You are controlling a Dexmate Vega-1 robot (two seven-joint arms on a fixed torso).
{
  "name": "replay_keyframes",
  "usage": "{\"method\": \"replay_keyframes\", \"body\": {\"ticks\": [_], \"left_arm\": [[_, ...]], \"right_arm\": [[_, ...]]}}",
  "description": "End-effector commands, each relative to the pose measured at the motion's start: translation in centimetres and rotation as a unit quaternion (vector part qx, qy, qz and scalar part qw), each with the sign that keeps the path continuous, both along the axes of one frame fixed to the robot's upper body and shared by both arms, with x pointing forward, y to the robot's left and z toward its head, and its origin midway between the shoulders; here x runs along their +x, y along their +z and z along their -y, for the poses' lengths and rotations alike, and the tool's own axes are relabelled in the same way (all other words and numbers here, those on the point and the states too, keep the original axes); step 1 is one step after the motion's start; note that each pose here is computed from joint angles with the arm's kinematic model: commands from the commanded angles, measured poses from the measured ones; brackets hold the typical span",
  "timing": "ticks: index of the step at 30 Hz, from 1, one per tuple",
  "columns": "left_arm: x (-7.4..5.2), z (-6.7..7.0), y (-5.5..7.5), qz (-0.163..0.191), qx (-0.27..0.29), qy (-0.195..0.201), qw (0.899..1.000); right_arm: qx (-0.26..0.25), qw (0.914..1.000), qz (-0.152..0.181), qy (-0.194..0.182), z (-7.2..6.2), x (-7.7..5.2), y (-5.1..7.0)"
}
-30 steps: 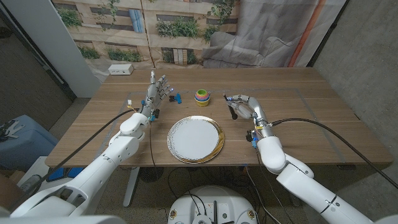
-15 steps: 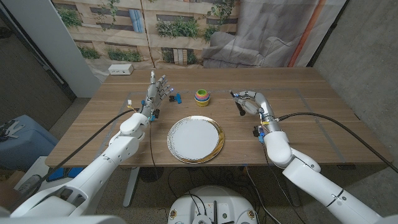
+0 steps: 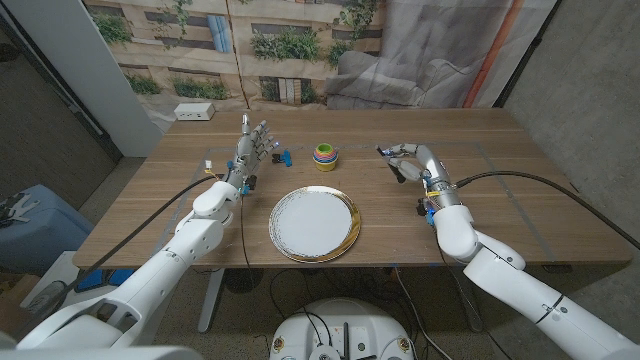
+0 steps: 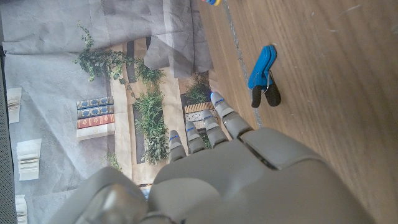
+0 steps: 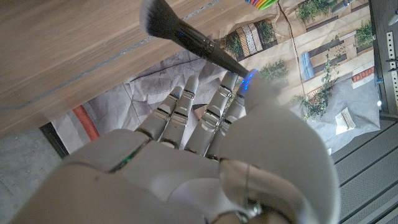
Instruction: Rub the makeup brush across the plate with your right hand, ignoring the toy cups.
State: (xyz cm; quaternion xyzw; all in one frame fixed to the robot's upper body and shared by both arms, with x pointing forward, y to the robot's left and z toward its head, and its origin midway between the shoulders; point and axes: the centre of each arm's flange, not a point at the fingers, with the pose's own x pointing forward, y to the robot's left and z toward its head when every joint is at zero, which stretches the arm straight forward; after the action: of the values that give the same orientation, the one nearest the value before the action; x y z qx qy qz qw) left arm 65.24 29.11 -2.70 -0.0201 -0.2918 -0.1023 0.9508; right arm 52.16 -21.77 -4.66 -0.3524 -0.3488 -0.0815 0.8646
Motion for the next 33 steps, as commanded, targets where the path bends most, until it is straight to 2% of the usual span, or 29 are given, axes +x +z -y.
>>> {"method": "replay_keyframes", "body": {"ticks": [1,9,17,25,33], "left_arm": [[0.0,0.0,0.0,0.0,0.0,0.0,1.0],[0.0,0.0,0.0,0.0,0.0,0.0,1.0],[0.0,0.0,0.0,0.0,0.0,0.0,1.0],[0.0,0.0,0.0,0.0,-0.001,0.001,1.0],[0.0,0.0,0.0,0.0,-0.001,0.001,1.0]], "right_arm": [[-0.084,0.9949,0.013,-0.055,1.4,0.6,0.7],[-0.11,0.9912,0.005,-0.073,2.4,1.6,0.8],[-0.164,0.9801,0.004,-0.112,3.0,2.2,0.7],[-0.241,0.9591,-0.001,-0.148,2.9,2.9,0.2],[-0.302,0.9388,-0.006,-0.165,2.5,3.4,-0.4]]}}
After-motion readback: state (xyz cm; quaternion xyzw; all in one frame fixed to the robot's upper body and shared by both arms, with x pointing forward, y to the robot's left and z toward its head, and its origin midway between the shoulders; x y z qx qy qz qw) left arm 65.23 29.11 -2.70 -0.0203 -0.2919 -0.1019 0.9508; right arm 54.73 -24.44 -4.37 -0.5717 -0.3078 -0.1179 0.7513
